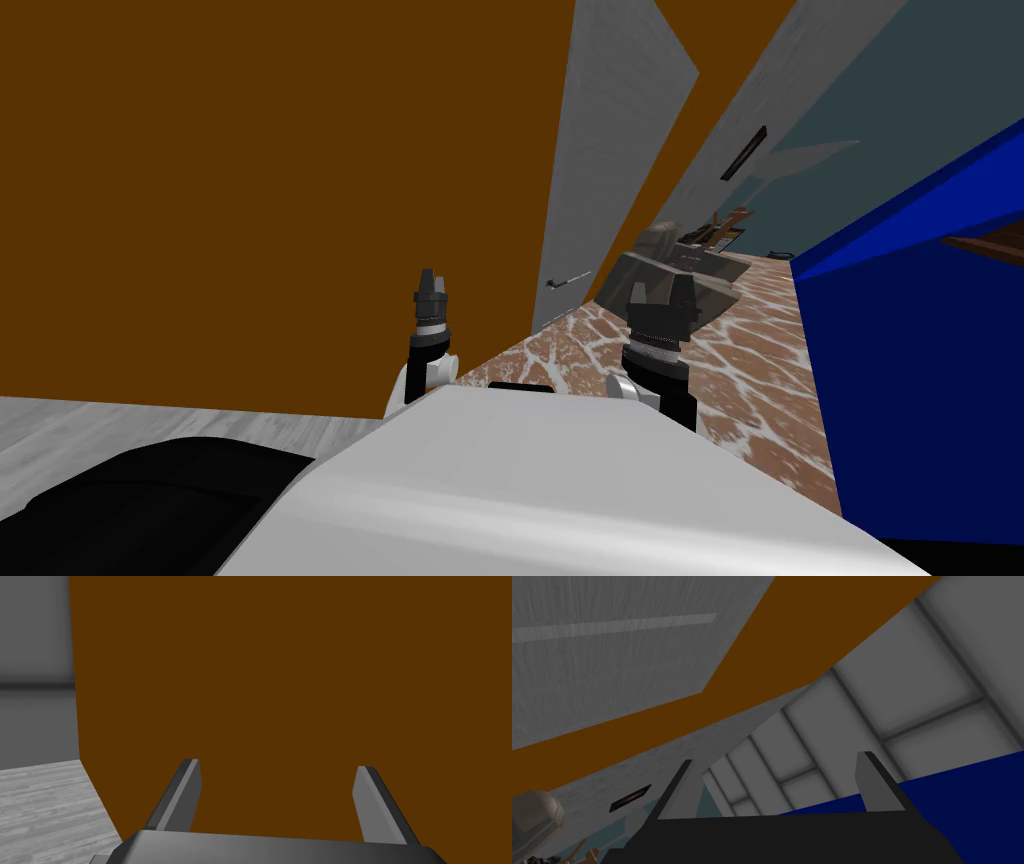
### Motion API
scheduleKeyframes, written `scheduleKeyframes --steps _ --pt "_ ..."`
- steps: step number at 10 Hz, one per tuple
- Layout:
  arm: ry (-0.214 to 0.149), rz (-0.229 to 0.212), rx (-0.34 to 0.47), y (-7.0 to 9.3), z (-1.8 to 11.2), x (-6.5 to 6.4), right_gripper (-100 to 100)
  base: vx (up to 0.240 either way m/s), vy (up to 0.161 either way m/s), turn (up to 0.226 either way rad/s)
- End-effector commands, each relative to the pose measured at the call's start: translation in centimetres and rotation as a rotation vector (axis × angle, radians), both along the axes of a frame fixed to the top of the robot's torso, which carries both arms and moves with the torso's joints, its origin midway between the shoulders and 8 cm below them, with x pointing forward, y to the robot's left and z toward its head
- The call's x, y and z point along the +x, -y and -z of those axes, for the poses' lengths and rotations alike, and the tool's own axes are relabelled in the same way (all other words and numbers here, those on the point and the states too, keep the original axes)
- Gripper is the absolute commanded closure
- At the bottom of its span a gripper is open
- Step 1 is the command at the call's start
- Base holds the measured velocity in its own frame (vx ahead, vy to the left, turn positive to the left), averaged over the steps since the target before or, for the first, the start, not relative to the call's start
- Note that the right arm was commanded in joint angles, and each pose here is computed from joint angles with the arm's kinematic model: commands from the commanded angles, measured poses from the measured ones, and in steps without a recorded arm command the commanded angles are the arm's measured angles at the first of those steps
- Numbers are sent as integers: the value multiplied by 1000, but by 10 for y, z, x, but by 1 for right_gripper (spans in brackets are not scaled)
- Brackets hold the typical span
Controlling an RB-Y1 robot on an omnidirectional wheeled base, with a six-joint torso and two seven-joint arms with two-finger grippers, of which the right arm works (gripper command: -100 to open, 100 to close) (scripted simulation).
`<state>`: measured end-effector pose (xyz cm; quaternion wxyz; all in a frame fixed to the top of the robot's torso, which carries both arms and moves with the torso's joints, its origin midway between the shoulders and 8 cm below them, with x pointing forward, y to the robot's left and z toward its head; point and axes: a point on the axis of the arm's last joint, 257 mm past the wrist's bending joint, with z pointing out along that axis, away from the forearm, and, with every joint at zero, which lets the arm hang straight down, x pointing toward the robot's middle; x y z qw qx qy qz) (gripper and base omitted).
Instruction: Pull the door open
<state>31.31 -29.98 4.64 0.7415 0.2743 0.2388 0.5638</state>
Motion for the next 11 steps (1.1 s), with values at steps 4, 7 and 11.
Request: scheduleKeyframes --steps 4,7,11 --pt "-47 -41 13 -2 30 18 -100 26 -34 92" --pt "-80 -67 23 -2 50 29 -100 34 -49 93" --pt "-140 -110 40 -3 88 47 -100 32 -46 103"
